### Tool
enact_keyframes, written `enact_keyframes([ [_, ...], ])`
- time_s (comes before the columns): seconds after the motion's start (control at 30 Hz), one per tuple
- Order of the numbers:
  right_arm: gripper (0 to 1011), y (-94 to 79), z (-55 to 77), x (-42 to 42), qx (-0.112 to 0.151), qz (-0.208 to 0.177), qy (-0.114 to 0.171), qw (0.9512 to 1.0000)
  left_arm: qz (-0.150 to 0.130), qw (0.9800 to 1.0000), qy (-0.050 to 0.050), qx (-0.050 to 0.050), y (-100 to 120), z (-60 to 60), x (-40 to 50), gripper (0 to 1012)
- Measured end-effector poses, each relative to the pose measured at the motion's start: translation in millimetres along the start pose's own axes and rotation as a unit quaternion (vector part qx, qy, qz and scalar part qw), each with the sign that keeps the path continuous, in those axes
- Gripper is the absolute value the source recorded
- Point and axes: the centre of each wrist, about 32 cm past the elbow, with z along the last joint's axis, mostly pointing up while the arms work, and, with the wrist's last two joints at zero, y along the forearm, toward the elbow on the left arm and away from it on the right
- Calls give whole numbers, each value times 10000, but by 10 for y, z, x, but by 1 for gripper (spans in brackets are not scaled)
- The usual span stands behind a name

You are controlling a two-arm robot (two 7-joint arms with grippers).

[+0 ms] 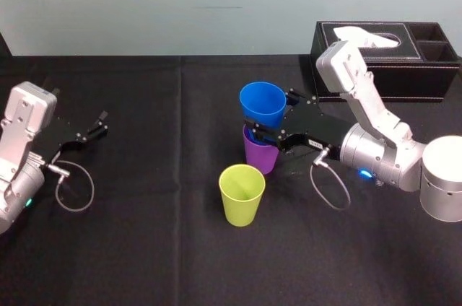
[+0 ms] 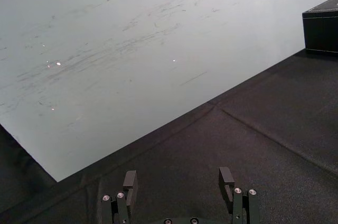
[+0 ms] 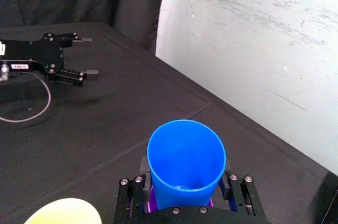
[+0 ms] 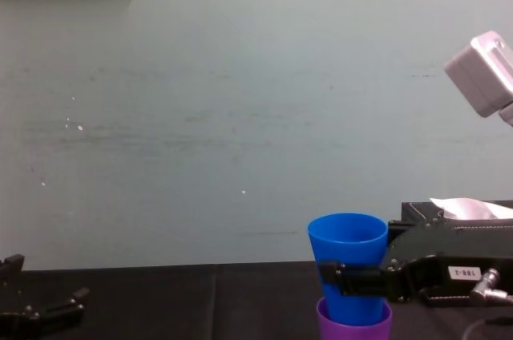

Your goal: Stack the three plastic cups sequentially using one hand.

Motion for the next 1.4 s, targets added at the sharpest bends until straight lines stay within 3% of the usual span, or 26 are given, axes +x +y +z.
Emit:
enact_keyframes([
  [0.5, 733, 11, -21, 6, -10, 22, 18, 10000, 0, 10000, 0, 0, 0, 0, 0, 1011],
  [0.67, 835, 9, -18, 6, -7, 21, 17, 10000, 0, 10000, 0, 0, 0, 0, 0, 1011],
  [0.77, 953, 8, -18, 6, -5, 20, 18, 10000, 0, 10000, 0, 0, 0, 0, 0, 1011],
  [0.9, 1003, 7, -18, 6, -5, 19, 20, 10000, 0, 10000, 0, 0, 0, 0, 0, 1011],
  [1.4, 1003, -15, -8, 0, 16, 5, -10, 10000, 0, 10000, 0, 0, 0, 0, 0, 1011],
])
